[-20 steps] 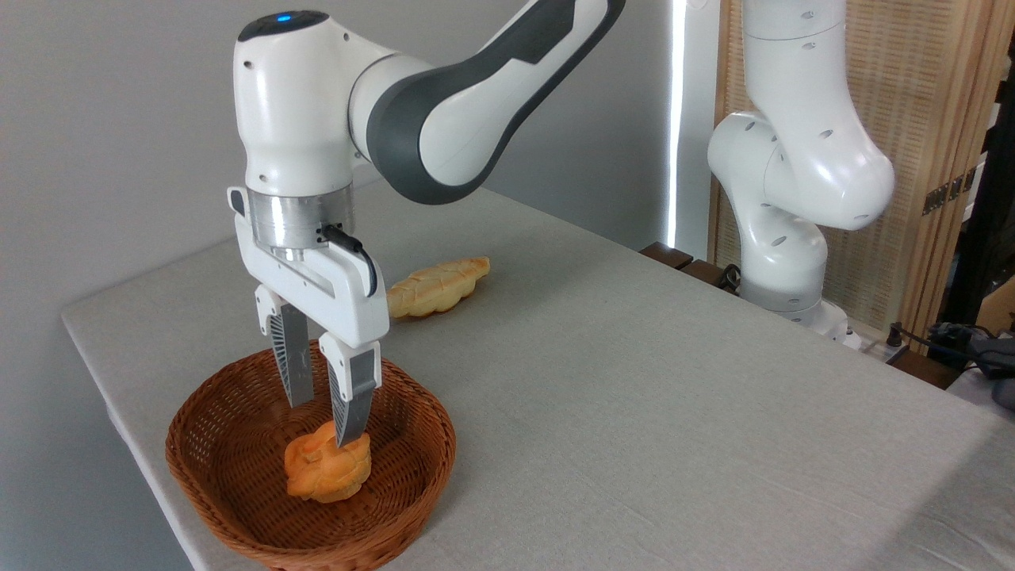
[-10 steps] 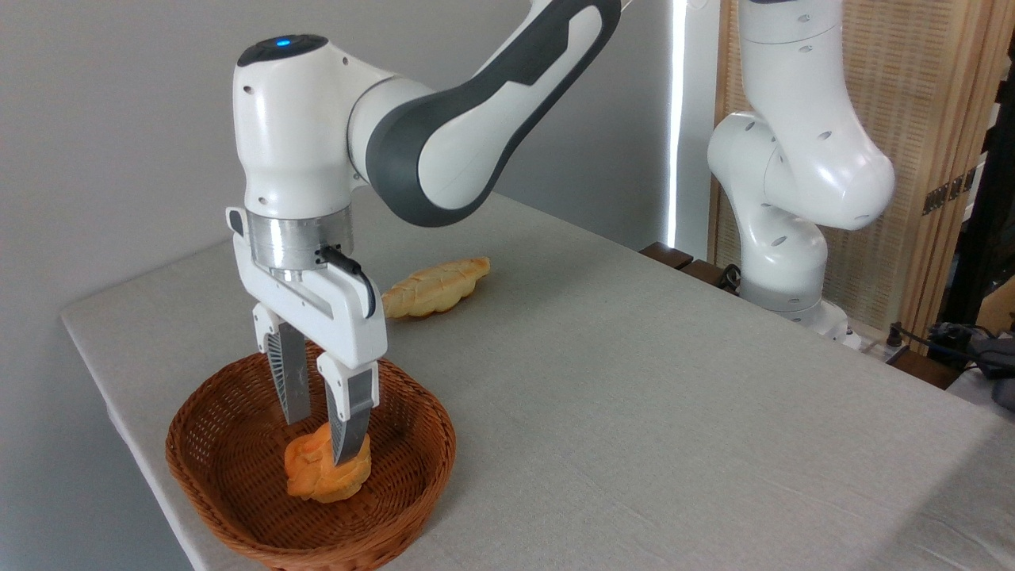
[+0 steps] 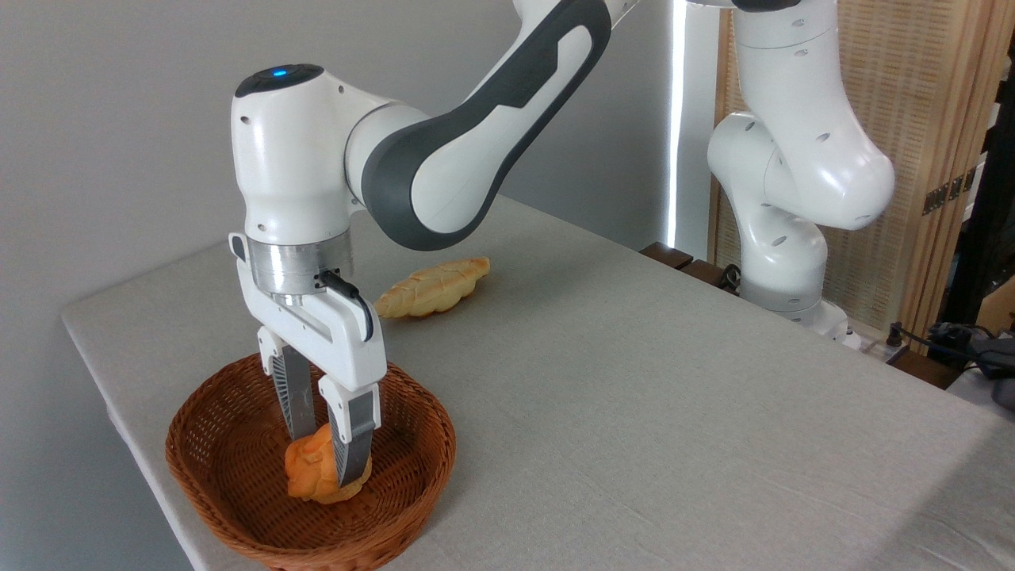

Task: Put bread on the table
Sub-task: 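Close the gripper on the orange flower-shaped bun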

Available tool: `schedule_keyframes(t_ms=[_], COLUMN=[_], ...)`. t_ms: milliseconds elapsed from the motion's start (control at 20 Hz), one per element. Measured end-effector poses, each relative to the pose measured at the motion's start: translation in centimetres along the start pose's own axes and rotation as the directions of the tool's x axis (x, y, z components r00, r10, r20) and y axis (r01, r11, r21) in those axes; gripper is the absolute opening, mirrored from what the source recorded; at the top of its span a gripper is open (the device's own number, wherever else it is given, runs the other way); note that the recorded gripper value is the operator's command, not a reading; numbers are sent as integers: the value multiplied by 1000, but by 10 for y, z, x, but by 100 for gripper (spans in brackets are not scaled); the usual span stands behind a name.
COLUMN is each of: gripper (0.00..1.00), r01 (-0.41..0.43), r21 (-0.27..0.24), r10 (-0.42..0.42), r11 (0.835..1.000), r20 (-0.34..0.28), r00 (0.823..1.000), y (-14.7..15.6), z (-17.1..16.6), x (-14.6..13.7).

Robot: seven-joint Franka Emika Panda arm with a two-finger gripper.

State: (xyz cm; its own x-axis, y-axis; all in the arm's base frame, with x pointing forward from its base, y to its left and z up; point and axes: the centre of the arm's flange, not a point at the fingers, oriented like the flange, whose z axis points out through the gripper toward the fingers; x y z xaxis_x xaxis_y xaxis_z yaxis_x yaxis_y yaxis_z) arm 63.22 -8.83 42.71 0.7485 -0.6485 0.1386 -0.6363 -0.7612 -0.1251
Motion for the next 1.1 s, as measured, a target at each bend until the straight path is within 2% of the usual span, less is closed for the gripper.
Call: schedule_keyframes(t_ms=[200,350,500,1100], gripper=[99,67,54,55], r01=[-6,-7,-7,-7], r21=[1,-1,-2,-1], r10=[6,7,7,7], r11=[1000,1000,1000,1000], r20=[10,15,17,16], r00=[1000,1000,1000,1000], y=[0,0,0,0], z=[6,9,10,10], x=[0,0,0,0])
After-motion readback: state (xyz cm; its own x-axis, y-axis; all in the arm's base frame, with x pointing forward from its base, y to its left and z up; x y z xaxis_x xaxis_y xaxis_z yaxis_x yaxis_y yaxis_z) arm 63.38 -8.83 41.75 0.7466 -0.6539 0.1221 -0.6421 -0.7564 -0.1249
